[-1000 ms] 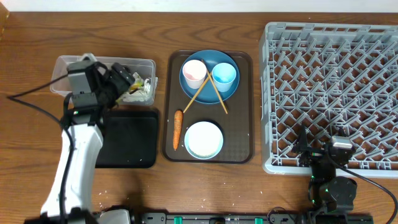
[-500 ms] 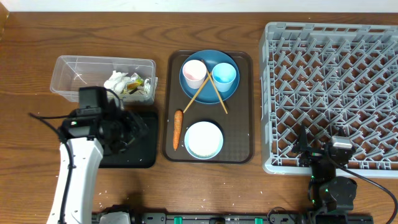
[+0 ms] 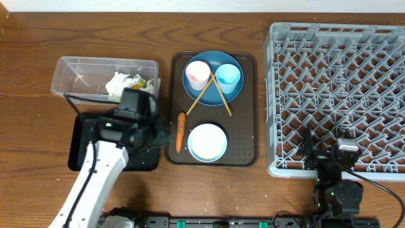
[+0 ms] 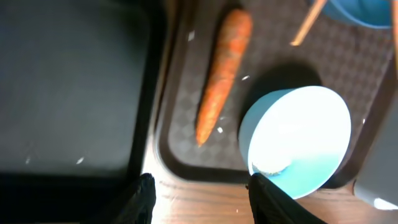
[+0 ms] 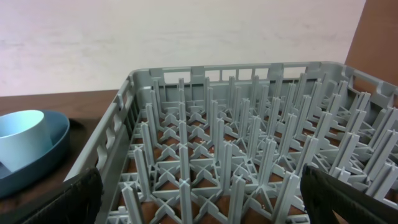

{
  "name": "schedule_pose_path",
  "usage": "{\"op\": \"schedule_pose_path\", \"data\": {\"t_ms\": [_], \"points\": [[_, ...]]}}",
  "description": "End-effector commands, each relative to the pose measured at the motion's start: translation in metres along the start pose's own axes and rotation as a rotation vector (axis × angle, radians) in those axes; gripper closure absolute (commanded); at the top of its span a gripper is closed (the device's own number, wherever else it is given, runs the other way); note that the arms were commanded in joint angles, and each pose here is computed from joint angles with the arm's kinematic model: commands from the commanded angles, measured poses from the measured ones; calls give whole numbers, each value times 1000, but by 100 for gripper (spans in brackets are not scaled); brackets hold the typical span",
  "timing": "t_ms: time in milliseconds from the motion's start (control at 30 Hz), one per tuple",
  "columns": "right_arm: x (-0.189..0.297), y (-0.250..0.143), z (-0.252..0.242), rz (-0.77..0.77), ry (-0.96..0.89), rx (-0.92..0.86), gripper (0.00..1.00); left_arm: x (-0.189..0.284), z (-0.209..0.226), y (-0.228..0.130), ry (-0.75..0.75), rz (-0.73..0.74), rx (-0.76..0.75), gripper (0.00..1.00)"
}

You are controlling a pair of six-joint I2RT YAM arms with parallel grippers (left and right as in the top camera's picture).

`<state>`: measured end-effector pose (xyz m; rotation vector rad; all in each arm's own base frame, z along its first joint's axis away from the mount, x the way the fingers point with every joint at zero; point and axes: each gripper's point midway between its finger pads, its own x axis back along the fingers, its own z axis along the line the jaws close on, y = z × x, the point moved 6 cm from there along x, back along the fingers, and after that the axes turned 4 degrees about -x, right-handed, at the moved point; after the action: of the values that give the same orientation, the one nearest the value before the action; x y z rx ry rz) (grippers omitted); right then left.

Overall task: Sort waste into correct bins and load items into the dishwasher rack
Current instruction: 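Reach the left gripper down to the carrot on the brown tray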

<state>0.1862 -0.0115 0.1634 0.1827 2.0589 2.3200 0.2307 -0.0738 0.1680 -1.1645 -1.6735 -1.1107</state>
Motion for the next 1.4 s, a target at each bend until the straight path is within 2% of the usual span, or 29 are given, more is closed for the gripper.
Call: {"op": "schedule_pose_path", "data": {"t_ms": [0, 267, 833, 1367], "points": [[0, -1, 2, 2, 7, -13, 1, -5, -3, 0, 63, -39, -69, 50], [0, -1, 2, 2, 7, -13, 1, -21, -15, 8, 112, -79, -141, 52], [0, -1, 2, 2, 7, -13, 1, -89, -9, 18, 171, 40, -130, 53], [0, -1, 2, 2, 7, -13, 1, -104, -23, 17, 151, 34, -179, 53]]}}
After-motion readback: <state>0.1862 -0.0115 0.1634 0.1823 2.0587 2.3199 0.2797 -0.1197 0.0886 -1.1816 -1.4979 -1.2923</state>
